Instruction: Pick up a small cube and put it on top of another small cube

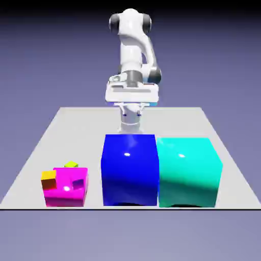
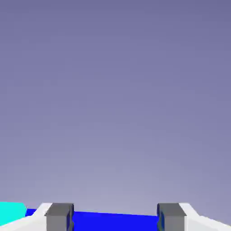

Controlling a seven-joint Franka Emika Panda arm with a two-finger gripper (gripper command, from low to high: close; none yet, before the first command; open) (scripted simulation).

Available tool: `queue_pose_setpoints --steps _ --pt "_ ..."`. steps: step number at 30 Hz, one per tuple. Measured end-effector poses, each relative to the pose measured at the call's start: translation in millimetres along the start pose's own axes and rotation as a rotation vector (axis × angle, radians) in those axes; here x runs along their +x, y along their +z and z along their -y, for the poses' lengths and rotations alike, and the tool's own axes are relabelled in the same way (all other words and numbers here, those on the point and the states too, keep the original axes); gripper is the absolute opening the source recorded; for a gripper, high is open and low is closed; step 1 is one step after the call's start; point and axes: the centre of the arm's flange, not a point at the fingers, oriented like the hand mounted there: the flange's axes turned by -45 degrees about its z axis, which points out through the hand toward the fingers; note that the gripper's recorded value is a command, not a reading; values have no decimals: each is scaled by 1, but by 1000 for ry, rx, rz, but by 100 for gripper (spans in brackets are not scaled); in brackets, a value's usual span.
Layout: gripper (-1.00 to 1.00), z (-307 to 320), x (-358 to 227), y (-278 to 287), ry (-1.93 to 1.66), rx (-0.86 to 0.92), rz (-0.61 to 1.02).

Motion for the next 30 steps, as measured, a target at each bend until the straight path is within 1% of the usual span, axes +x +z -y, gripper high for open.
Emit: queue_pose_setpoints --steps 7,15,24,29,30 --pt "0 -77 -26 55 96 -140 233" --pt "0 -170 -83 102 253 -233 500" --pt "0 -268 -178 127 486 -248 774" --pt "0 -307 -238 133 620 -210 904" --pt "0 -294 -237 141 573 -183 925"
